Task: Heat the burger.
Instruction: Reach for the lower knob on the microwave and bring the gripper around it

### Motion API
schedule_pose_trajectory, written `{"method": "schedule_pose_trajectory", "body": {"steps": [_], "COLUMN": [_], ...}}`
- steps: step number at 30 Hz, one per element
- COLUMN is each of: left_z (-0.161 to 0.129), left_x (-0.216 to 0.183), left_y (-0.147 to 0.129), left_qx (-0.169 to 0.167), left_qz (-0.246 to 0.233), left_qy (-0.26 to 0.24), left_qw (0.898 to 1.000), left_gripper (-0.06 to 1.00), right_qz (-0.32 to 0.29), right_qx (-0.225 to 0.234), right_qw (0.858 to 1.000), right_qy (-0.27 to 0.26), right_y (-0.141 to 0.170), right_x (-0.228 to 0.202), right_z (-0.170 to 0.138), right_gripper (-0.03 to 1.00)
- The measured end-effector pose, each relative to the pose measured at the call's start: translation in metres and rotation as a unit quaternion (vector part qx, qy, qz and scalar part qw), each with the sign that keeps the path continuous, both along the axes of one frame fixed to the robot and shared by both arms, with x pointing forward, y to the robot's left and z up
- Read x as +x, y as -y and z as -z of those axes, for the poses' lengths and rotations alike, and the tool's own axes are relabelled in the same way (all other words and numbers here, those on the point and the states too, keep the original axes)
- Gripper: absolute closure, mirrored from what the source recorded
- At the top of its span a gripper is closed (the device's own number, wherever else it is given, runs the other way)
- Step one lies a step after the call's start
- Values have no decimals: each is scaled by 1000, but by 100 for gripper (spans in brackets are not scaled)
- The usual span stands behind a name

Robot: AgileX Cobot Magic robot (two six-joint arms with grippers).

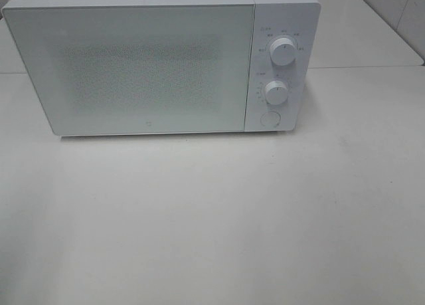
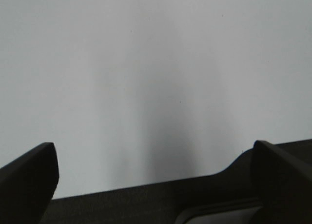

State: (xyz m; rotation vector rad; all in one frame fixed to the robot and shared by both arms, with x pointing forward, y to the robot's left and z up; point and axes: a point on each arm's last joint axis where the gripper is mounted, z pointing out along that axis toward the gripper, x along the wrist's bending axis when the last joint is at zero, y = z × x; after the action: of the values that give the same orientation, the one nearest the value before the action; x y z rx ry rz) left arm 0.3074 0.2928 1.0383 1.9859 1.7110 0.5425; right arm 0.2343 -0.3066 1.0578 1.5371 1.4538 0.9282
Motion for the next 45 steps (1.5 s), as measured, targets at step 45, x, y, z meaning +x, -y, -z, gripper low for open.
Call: {"method": "schedule_pose_trajectory", "body": {"steps": [45], "left_z": [-15], "left_x": [-74], "left_y": [-2], "left_qx": [-16], "left_qz": [-2], "left_qy": [249], "left_qw": [968], "left_gripper": [-4], "right_qz": [0], "right_qx": [0], "right_qw": [1000], "right_qy": [0], "right_y": [0], "right_x": [0], "right_z": [0], "right_gripper": [21]}}
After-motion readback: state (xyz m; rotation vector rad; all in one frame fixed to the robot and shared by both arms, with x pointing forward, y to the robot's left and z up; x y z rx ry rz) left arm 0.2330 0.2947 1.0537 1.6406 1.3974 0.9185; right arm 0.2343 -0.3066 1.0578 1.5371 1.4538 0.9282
